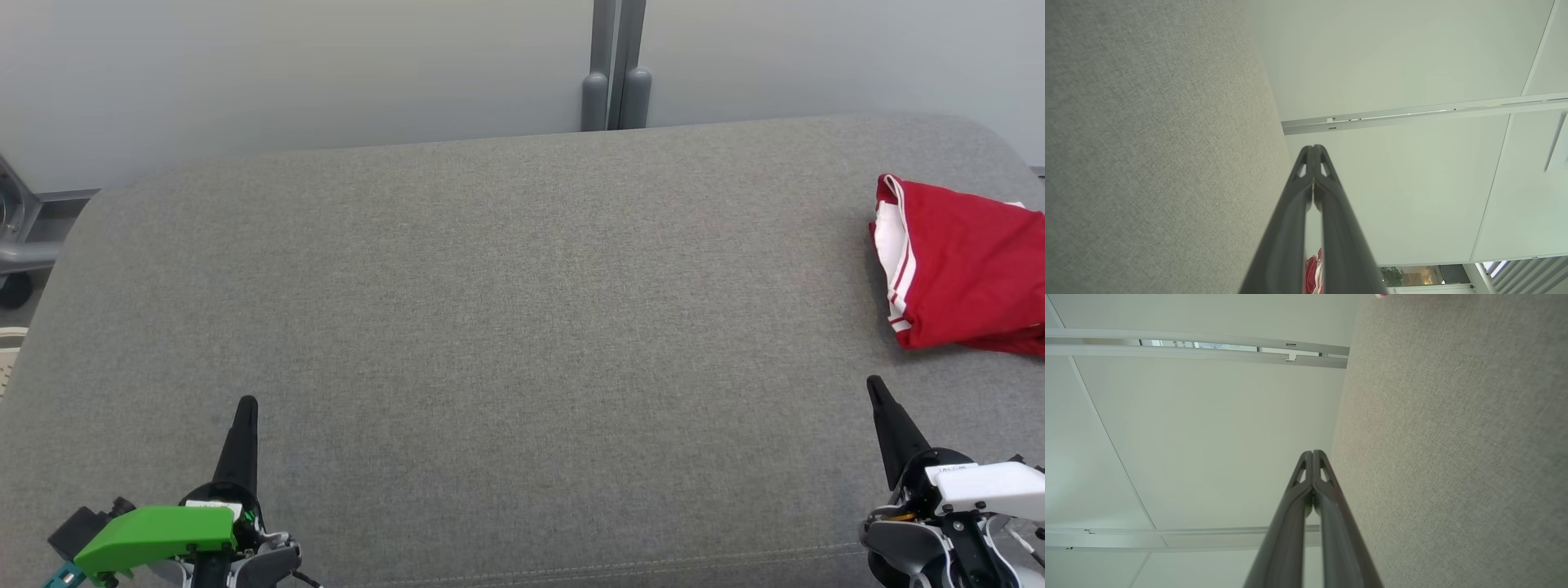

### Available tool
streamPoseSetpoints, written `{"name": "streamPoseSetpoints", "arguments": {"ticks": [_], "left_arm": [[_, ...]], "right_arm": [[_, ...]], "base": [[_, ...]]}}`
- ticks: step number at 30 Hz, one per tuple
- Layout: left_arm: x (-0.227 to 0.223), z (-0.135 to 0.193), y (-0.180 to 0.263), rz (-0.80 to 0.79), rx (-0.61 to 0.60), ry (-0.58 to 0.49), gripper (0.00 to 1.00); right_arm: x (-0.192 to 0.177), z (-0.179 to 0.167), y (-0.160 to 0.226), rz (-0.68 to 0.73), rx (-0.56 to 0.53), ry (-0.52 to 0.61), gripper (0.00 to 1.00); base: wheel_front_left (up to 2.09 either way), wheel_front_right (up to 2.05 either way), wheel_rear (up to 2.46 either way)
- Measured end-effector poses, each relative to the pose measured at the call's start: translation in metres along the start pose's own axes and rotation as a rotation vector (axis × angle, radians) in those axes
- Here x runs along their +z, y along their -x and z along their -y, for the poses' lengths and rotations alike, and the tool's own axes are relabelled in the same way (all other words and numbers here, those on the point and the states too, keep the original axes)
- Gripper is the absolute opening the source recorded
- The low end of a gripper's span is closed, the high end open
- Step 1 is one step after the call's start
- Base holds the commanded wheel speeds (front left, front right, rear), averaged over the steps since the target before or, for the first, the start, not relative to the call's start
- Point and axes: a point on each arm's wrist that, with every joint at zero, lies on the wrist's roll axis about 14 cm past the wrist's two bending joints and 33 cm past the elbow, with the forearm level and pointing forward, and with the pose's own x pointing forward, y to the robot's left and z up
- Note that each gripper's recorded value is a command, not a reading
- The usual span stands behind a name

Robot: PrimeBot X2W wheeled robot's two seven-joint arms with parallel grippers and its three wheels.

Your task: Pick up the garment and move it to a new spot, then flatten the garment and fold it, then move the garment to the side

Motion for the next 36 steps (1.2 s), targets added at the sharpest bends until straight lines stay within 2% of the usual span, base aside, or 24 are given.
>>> {"name": "streamPoseSetpoints", "arguments": {"ticks": [16,36], "left_arm": [[0.0025,0.0064,-0.0035,0.010,-0.034,0.096,0.00],[0.0022,0.0074,-0.0040,0.008,-0.037,0.098,0.00]], "right_arm": [[0.0052,-0.0026,-0.0002,0.007,0.017,-0.098,0.00],[0.0053,-0.0027,-0.0002,0.008,0.018,-0.103,0.00]], "base": [[0.00,0.00,0.00],[0.00,0.00,0.00]]}}
